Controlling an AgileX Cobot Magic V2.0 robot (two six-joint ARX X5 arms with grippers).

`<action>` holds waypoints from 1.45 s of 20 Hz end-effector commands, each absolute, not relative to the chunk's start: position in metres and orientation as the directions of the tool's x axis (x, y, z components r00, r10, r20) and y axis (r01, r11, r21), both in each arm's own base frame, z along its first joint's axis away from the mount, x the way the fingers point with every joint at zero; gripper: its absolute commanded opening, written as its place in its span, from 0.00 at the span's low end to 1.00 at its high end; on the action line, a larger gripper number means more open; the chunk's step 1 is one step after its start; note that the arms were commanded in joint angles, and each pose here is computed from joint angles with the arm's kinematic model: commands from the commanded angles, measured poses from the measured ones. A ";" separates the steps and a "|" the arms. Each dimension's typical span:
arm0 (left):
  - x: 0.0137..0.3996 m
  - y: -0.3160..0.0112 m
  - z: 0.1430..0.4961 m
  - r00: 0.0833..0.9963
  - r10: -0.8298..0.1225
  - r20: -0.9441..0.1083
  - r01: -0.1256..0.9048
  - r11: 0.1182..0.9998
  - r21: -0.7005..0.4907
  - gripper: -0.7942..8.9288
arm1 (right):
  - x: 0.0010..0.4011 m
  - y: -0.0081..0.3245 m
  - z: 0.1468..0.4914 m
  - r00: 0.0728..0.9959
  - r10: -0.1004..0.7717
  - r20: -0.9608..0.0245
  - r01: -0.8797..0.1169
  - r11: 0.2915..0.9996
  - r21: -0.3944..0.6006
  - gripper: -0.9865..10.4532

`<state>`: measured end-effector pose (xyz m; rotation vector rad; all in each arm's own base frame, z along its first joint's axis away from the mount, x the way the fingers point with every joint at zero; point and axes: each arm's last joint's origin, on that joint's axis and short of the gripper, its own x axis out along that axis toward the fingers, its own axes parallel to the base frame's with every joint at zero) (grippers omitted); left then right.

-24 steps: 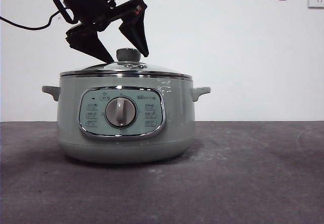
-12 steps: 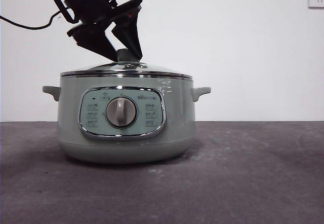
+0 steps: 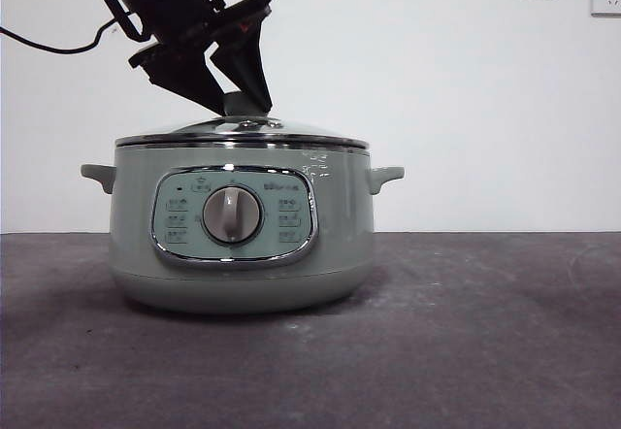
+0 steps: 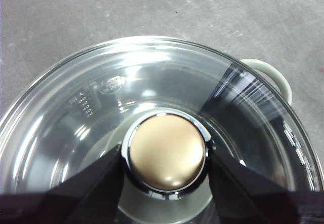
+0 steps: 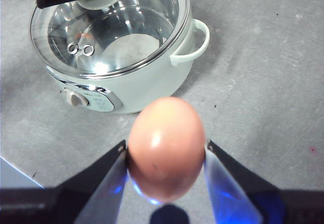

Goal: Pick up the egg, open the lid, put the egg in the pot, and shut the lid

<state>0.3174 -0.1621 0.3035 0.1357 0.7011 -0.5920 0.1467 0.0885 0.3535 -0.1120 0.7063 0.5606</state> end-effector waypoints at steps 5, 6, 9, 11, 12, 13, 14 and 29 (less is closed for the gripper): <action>0.295 -0.149 0.356 0.674 -0.504 -0.540 0.565 0.823 -0.063 0.07 | 0.147 0.089 0.355 0.632 0.455 -0.627 -0.529 0.845 0.079 0.08; 0.289 -0.147 0.365 0.680 -0.507 -0.529 0.566 0.822 -0.061 0.07 | 0.148 0.089 0.355 0.638 0.458 -0.619 -0.530 0.844 0.078 0.08; 0.266 -0.135 0.391 0.703 -0.513 -0.493 0.565 0.824 -0.052 0.07 | 0.154 0.094 0.357 0.654 0.479 -0.585 -0.540 0.838 0.082 0.08; 0.245 -0.124 0.407 0.722 -0.505 -0.474 0.554 0.831 -0.042 0.07 | 0.163 0.100 0.355 0.646 0.504 -0.573 -0.559 0.824 0.095 0.08; 0.231 -0.117 0.414 0.731 -0.494 -0.470 0.545 0.838 -0.034 0.07 | 0.170 0.107 0.353 0.628 0.529 -0.571 -0.580 0.807 0.110 0.08; 0.219 -0.111 0.421 0.738 -0.487 -0.466 0.538 0.843 -0.029 0.07 | 0.178 0.111 0.350 0.625 0.534 -0.569 -0.584 0.804 0.112 0.08; 0.206 -0.104 0.426 0.746 -0.481 -0.461 0.532 0.846 -0.024 0.07 | 0.186 0.118 0.346 0.624 0.536 -0.568 -0.589 0.801 0.109 0.08; 0.093 -0.048 0.451 0.786 -0.448 -0.426 0.492 0.870 -0.008 0.07 | 0.330 0.272 0.276 0.449 0.538 -0.713 -0.765 0.644 0.004 0.08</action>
